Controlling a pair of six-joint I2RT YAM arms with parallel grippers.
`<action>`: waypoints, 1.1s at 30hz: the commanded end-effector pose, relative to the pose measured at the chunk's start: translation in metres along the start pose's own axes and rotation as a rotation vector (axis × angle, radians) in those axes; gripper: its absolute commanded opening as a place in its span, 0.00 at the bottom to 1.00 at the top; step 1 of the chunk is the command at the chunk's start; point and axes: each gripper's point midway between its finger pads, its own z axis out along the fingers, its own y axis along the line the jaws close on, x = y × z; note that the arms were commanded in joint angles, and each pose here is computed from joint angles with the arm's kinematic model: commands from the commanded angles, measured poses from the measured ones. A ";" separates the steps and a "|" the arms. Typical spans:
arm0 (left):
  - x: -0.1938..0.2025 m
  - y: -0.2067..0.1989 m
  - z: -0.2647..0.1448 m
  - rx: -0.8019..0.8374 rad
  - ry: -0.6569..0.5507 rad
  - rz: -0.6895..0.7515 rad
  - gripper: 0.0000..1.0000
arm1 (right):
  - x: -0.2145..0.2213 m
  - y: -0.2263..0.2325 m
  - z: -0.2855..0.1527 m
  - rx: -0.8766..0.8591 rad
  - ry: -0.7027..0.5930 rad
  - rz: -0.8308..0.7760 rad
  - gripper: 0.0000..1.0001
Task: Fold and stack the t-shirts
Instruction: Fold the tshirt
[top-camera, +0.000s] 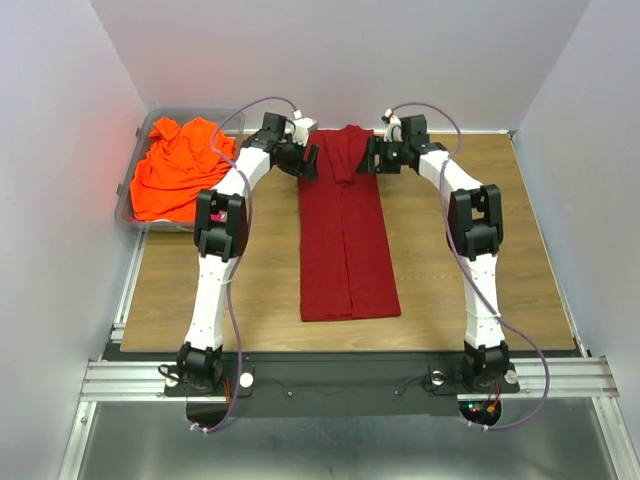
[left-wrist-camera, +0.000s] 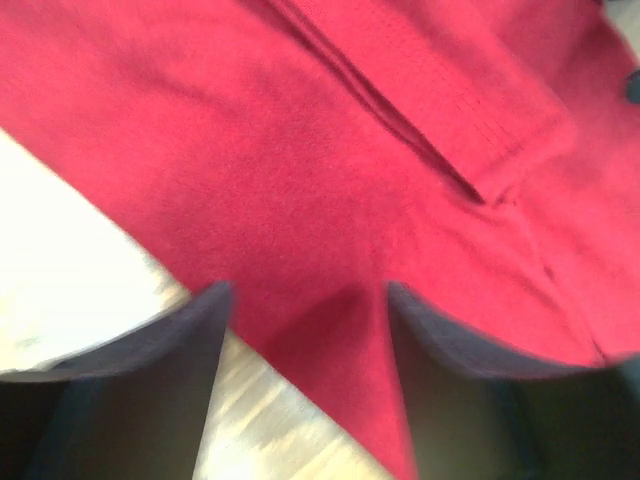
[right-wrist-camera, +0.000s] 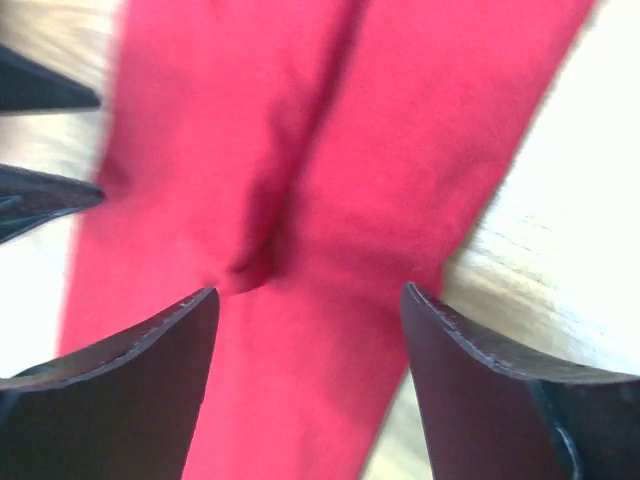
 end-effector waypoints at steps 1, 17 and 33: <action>-0.136 -0.037 -0.135 -0.103 -0.300 0.303 0.91 | -0.100 0.094 -0.112 -0.129 -0.236 -0.228 0.84; -0.024 -0.164 -0.301 -0.062 -0.360 0.786 0.99 | 0.003 0.165 -0.295 -0.068 -0.201 -0.913 1.00; 0.242 -0.258 -0.236 0.378 0.019 0.927 0.75 | 0.260 0.119 -0.257 -0.186 0.288 -1.076 0.59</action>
